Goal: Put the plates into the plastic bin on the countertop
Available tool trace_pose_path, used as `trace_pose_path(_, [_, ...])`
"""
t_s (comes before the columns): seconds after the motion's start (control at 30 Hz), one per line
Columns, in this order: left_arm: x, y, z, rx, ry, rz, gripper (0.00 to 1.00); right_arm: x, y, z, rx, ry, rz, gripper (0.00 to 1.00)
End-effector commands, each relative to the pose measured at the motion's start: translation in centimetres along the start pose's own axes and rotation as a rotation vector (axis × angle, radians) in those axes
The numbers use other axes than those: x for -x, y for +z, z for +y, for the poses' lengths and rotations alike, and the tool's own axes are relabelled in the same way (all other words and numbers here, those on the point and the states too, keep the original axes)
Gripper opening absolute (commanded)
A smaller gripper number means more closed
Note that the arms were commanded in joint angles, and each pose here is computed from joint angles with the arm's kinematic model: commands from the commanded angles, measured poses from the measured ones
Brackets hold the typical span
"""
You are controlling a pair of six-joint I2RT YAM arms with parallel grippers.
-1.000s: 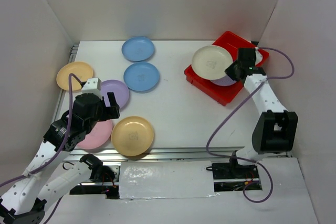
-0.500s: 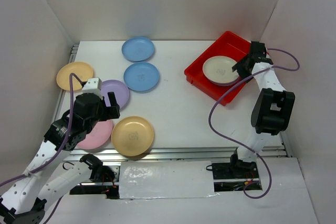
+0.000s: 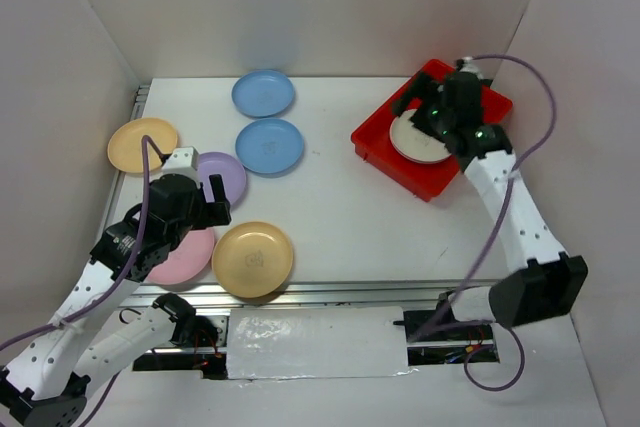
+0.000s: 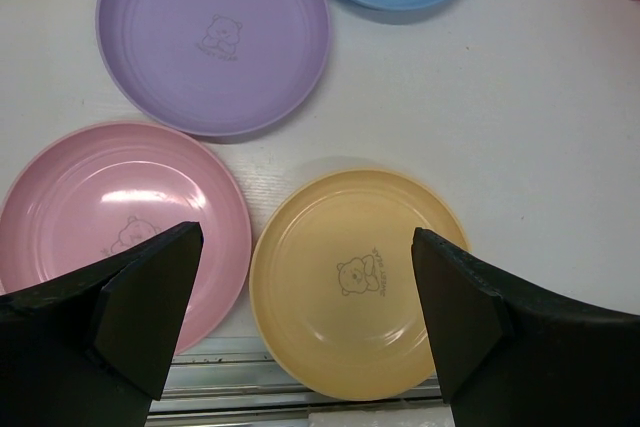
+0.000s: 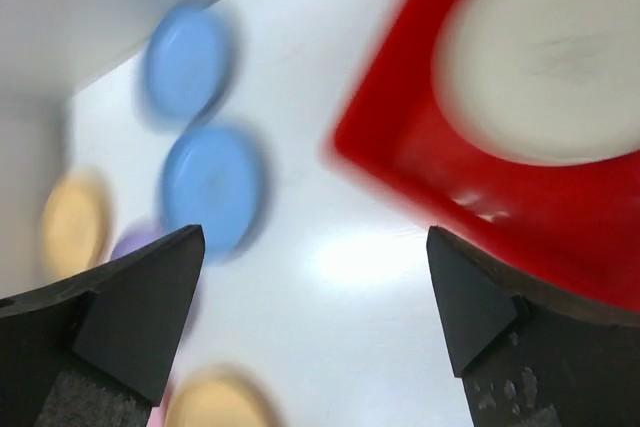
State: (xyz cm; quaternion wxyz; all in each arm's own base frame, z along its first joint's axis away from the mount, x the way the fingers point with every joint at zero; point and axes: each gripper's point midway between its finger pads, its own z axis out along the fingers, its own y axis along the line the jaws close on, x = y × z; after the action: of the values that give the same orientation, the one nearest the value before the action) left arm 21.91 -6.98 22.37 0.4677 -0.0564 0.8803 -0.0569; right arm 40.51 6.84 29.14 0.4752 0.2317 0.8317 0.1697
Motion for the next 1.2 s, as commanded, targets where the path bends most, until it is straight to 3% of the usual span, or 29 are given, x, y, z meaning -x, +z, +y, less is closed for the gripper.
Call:
trace_pose_path(0.0, [1.5, -0.6, 0.3, 0.01, -0.043, -0.065, 0.99, -11.6, -1.5, 4.1, 0.221, -0.16, 0.243, 0.99])
trace_pose_path(0.03, [1.6, -0.8, 0.7, 0.031, -0.05, -0.076, 0.99, -14.8, -2.8, 7.4, 0.333, -0.197, 0.267, 0.99])
trace_pose_path(0.2, [2.3, -1.8, 1.9, 0.074, -0.1, -0.127, 0.99, -27.7, -4.6, 9.7, 0.418, -0.299, 0.461, 0.98])
trace_pose_path(0.53, [2.3, -2.2, 2.5, 0.093, -0.114, -0.142, 0.99, -41.8, -1.7, 9.6, 0.186, -0.545, 0.608, 0.93])
trace_pose_path(0.63, [2.4, -2.1, 2.3, 0.086, -0.109, -0.139, 0.99, -43.1, -1.1, 9.3, 0.15, -0.562, 0.624, 0.81])
trace_pose_path(0.67, [2.3, -2.0, 2.3, 0.088, -0.109, -0.135, 0.99, -43.0, -0.7, 9.0, 0.125, -0.564, 0.608, 0.69])
trace_pose_path(0.8, [2.3, -2.0, 2.1, 0.078, -0.107, -0.136, 0.99, -42.8, -0.5, 7.7, 0.061, -0.553, 0.588, 0.42])
trace_pose_path(0.9, [2.3, -2.1, 2.1, 0.075, -0.106, -0.139, 0.99, -42.3, -1.0, 7.0, 0.057, -0.529, 0.576, 0.36])
trace_pose_path(0.93, [2.4, -2.1, 2.2, 0.074, -0.107, -0.14, 0.99, -42.1, -1.1, 6.0, 0.037, -0.526, 0.576, 0.12])
trace_pose_path(0.97, [2.3, -2.2, 2.2, 0.073, -0.109, -0.141, 0.99, -41.7, -1.1, 5.5, 0.02, -0.516, 0.567, 0.02])
trace_pose_path(1.07, [2.4, -2.2, 2.2, 0.074, -0.111, -0.143, 0.99, -39.5, -1.5, 3.7, -0.013, -0.466, 0.534, 0.0])
trace_pose_path(1.17, [2.4, -2.2, 2.2, 0.074, -0.11, -0.143, 0.99, -34.6, -3.0, 2.6, -0.027, -0.378, 0.438, 0.0])
